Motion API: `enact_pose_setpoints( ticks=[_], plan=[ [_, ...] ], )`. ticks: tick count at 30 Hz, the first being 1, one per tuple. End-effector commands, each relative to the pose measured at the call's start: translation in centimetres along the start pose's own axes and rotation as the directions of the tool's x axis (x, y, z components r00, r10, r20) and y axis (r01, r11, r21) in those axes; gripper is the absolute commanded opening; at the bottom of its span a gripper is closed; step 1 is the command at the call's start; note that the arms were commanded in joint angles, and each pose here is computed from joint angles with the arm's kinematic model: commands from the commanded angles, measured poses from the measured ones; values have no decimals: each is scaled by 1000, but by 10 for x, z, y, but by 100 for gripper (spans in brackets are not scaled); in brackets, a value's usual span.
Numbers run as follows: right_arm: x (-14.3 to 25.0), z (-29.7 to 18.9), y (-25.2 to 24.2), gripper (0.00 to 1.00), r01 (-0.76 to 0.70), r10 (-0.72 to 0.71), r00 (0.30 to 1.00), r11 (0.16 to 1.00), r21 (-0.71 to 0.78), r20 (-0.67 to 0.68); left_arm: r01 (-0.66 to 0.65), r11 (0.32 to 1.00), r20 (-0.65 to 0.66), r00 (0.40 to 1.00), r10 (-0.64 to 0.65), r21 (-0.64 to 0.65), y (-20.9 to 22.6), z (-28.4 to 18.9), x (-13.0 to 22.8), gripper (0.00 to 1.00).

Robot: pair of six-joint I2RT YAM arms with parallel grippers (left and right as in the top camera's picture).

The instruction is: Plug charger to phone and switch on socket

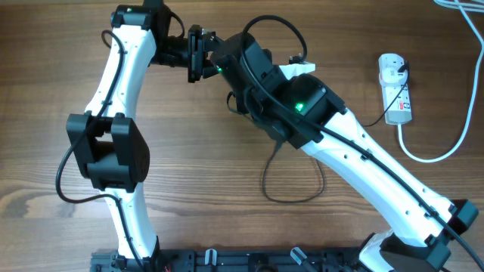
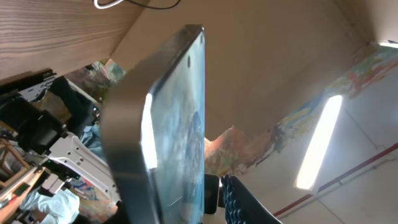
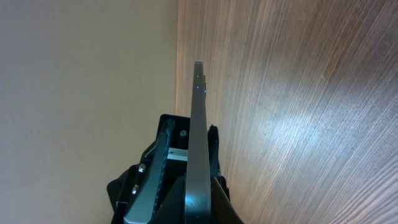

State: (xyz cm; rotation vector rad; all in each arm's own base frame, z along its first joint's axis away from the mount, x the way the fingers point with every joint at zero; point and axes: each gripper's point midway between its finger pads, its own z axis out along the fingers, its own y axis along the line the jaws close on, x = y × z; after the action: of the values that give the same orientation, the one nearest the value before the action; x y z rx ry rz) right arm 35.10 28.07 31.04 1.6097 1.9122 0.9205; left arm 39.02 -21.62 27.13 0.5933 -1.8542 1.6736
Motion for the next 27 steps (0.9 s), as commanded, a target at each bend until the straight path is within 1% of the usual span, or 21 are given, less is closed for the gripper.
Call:
enact_pose_setpoints(
  ticks=[1,5,6,8,9,11,12,14,16,18,19,20,21,22,24,26,27],
  plan=[
    [3,0,3,7,-8,8,1000,1000,-8,-3,-37,999,-1,999,37,5,-8,-1,15,27],
    [3,0,3,6,-5,5,1000,1000,-6,-1,-36,999,-1,999,36,5,-8,-1,15,20],
    [3,0,3,11,-5,5,1000,1000,-6,-1,-36,999,-1,999,36,5,-8,-1,15,17],
    [3,0,3,29,23,-23,1000,1000,-8,0,-36,999,-1,999,36,5,-8,-1,15,8],
    [1,0,3,38,55,-55,998,998,-10,6,-37,999,-1,999,37,5,-8,-1,15,6],
    [-2,-2,6,66,125,-125,992,992,-20,25,-45,999,0,999,45,6,-8,-1,14,6],
    [-3,-5,8,78,166,-165,986,986,-25,27,-67,998,7,998,67,1,-8,-2,12,4],
    [-10,-18,14,90,229,-228,973,972,-49,26,-91,995,47,995,93,-43,-3,-3,3,4],
    [-30,-41,19,97,299,-296,954,953,-53,45,-133,986,108,984,144,-105,3,-8,-12,4],
    [-56,-62,19,98,360,-357,931,932,-39,74,-151,976,165,970,177,-158,9,-15,-25,4],
    [-77,-81,21,98,457,-452,886,889,-32,100,-185,968,179,960,215,-171,8,-19,-30,4],
    [-89,-93,23,99,552,-546,830,833,-28,118,-223,959,179,951,253,-176,7,-21,-32,4],
    [-101,-105,21,98,646,-640,757,763,-9,132,-260,948,178,940,292,-185,7,-22,-33,4],
    [-114,-116,12,100,711,-709,693,702,38,129,-294,933,181,926,332,-206,9,-24,-36,4],
    [-138,-126,-20,100,730,-748,658,661,173,86,-312,906,211,902,377,-285,18,-29,-46,4],
    [-150,-121,-46,99,738,-777,629,610,288,32,-270,894,248,895,369,-357,30,-35,-55,4],
    [-152,-118,-54,100,742,-785,619,590,320,12,-260,896,250,898,362,-361,31,-35,-54,4]
  ],
)
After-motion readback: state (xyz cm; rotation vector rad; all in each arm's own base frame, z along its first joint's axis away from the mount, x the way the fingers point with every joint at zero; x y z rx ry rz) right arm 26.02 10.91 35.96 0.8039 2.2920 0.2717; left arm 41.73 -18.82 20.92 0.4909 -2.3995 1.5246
